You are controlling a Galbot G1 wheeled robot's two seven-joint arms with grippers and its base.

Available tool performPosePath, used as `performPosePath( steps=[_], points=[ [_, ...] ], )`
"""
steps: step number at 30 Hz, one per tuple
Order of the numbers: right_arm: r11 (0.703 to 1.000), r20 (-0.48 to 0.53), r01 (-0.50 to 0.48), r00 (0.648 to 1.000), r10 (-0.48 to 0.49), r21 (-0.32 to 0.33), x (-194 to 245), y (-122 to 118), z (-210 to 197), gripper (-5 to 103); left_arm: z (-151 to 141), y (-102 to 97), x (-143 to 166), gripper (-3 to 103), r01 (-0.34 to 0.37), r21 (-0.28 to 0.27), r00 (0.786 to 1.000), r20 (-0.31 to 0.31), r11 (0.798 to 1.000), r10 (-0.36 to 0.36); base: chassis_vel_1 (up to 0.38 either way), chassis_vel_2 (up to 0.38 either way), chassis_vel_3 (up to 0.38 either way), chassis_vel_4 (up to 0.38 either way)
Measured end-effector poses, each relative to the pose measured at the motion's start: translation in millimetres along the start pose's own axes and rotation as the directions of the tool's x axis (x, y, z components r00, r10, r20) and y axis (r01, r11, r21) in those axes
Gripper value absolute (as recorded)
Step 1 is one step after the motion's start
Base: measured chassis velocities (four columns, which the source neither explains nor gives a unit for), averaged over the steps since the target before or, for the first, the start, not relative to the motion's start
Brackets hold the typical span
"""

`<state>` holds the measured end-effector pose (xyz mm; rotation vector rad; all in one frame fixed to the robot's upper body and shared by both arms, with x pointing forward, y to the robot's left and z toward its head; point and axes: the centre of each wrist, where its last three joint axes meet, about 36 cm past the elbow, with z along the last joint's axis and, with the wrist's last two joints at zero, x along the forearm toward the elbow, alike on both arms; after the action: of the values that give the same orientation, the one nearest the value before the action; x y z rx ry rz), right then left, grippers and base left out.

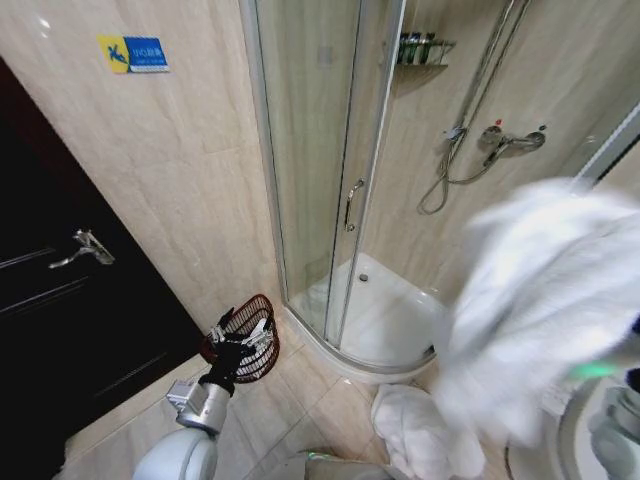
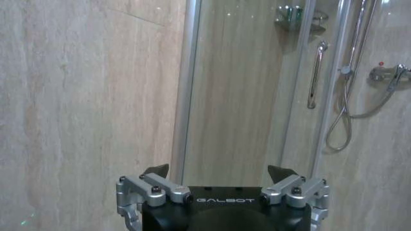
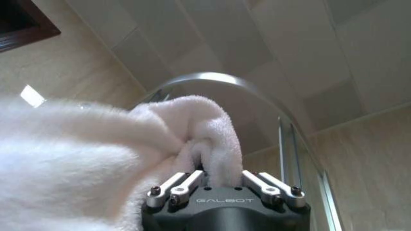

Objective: Discard the used towel into the hamper.

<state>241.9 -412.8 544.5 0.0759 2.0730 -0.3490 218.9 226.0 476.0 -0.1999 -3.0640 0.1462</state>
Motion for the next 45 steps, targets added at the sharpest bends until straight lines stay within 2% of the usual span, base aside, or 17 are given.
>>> performPosePath(
  steps=[9,12,15,18,25,28,29,31,41,45],
  points=[
    [1.000,-0.024,-0.012,1.000,0.012,0.003,4,-1,0,12,0,0.0,0,100,0.000,0.000,1.000,0.000,1.000,0.000,0.000,0.000,0.000,0.000],
    [1.000,-0.065,-0.028,0.997,0.028,0.001,8,-2,1,12,0,0.0,0,100,0.000,0.000,1.000,0.000,1.000,0.000,0.000,0.000,0.000,0.000],
    [0.995,-0.163,-0.101,0.982,0.098,-0.009,8,-2,-2,12,0,0.0,0,100,0.000,0.000,1.000,0.000,1.000,0.000,0.000,0.000,0.000,0.000],
    [0.991,-0.185,-0.131,0.975,0.126,-0.015,-1,-1,-6,12,0,0.0,0,100,0.000,0.000,1.000,0.000,1.000,0.000,0.000,0.000,0.000,0.000],
    [0.990,-0.223,-0.140,0.966,0.130,-0.026,-18,5,-16,12,0,0.0,0,100,0.000,0.000,1.000,0.000,1.000,0.000,0.000,0.000,0.000,0.000],
    [0.989,-0.268,-0.141,0.955,0.126,-0.038,-23,11,-25,12,0,0.0,0,100,0.000,0.000,1.000,0.000,1.000,0.000,0.000,0.000,0.000,0.000],
    [0.987,-0.321,-0.148,0.939,0.121,-0.061,-26,16,-33,12,0,0.0,0,100,0.000,0.000,1.000,0.000,1.000,0.000,0.000,0.000,0.000,0.000],
    [0.985,-0.360,-0.152,0.926,0.114,-0.080,-32,19,-40,12,0,0.0,0,100,0.000,0.000,1.000,0.000,1.000,0.000,0.000,0.000,0.000,0.000],
    [0.979,-0.448,-0.165,0.889,0.093,-0.124,-57,14,-56,12,0,0.0,0,100,0.000,0.000,1.000,0.000,1.000,0.000,0.000,0.000,0.000,0.000],
    [0.951,-0.583,-0.248,0.807,0.098,-0.184,-67,7,-60,12,0,0.0,0,100,0.000,0.000,1.000,0.000,1.000,0.000,0.000,0.000,0.000,0.000]
  ],
)
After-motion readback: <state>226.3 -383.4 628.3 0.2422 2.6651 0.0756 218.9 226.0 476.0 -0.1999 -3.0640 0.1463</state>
